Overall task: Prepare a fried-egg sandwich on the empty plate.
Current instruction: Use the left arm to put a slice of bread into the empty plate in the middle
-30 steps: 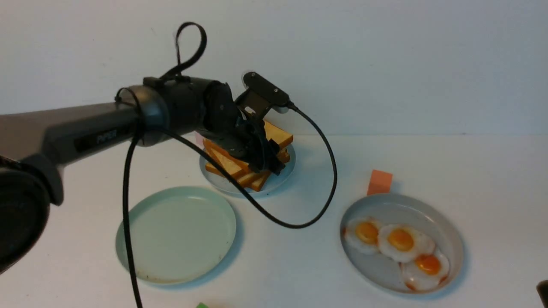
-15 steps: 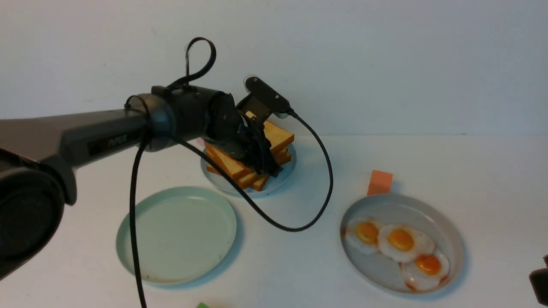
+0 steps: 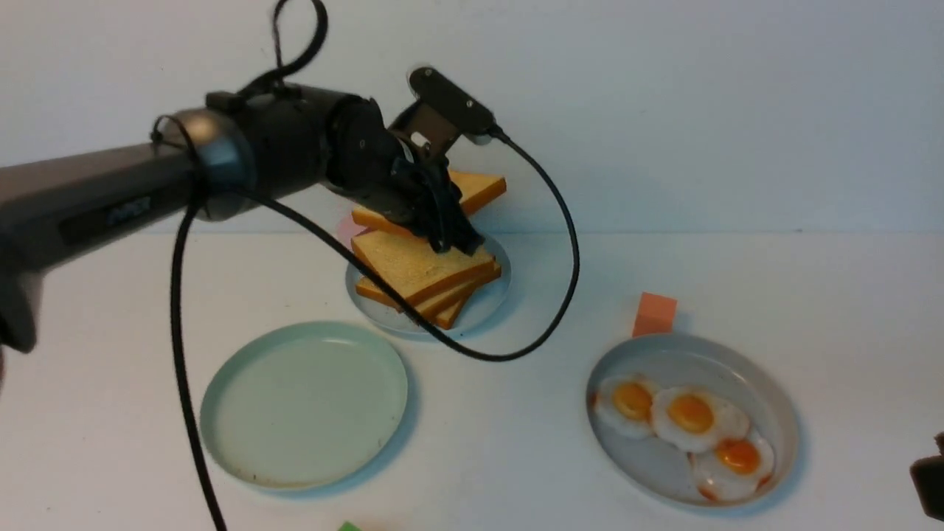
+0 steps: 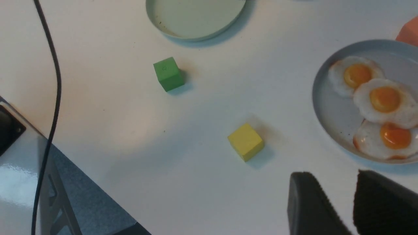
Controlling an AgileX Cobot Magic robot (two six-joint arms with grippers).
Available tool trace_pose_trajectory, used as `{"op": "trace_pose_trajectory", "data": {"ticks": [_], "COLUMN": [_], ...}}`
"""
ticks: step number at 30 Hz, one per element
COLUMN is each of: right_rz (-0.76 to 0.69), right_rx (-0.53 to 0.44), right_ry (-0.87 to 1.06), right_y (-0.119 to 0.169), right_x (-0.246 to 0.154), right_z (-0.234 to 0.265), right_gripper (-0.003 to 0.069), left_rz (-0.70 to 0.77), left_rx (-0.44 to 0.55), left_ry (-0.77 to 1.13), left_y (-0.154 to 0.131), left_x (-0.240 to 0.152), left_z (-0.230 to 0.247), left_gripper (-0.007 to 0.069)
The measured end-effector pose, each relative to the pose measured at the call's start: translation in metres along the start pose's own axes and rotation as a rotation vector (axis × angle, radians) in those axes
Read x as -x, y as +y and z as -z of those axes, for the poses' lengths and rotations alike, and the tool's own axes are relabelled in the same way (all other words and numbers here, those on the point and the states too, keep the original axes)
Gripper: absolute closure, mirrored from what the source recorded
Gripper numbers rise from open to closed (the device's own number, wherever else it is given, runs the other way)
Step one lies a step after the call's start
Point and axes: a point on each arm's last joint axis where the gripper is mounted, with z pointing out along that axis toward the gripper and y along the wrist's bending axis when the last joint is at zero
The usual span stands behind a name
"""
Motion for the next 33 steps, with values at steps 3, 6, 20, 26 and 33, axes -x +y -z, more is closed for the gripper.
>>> {"op": "trace_pose_trajectory", "data": {"ticks": [3, 6, 20, 26, 33], "right_rz": [0.0, 0.0, 0.001, 0.002, 0.001], "right_rx": [-0.002, -0.002, -0.003, -0.004, 0.004], "right_ry": [-0.012, -0.014, -0.022, -0.025, 0.007], "right_y": [0.0, 0.0, 0.0, 0.0, 0.0], "right_x": [0.001, 0.001, 0.002, 0.002, -0.001], "right_z": [0.0, 0.0, 0.0, 0.0, 0.0], "right_gripper": [0.0421, 0.0421, 0.0421, 0.0421, 0.0421], "left_rz": [0.051, 0.069, -0.113, -0.138, -0.141], "left_rx": [-0.012, -0.014, -0.017, -0.032, -0.055], "left_ry": [0.009, 0.027, 0.213, 0.23, 0.287], "left_y": [0.002, -0.002, -0.05, -0.055, -0.058], "left_x": [0.011, 0.006, -0.136, -0.148, -0.158], "left_z": [0.042, 0.078, 0.08, 0.06, 0.049], "left_gripper": [0.0591, 0.0591, 0.0598, 0.0598, 0.0598]}}
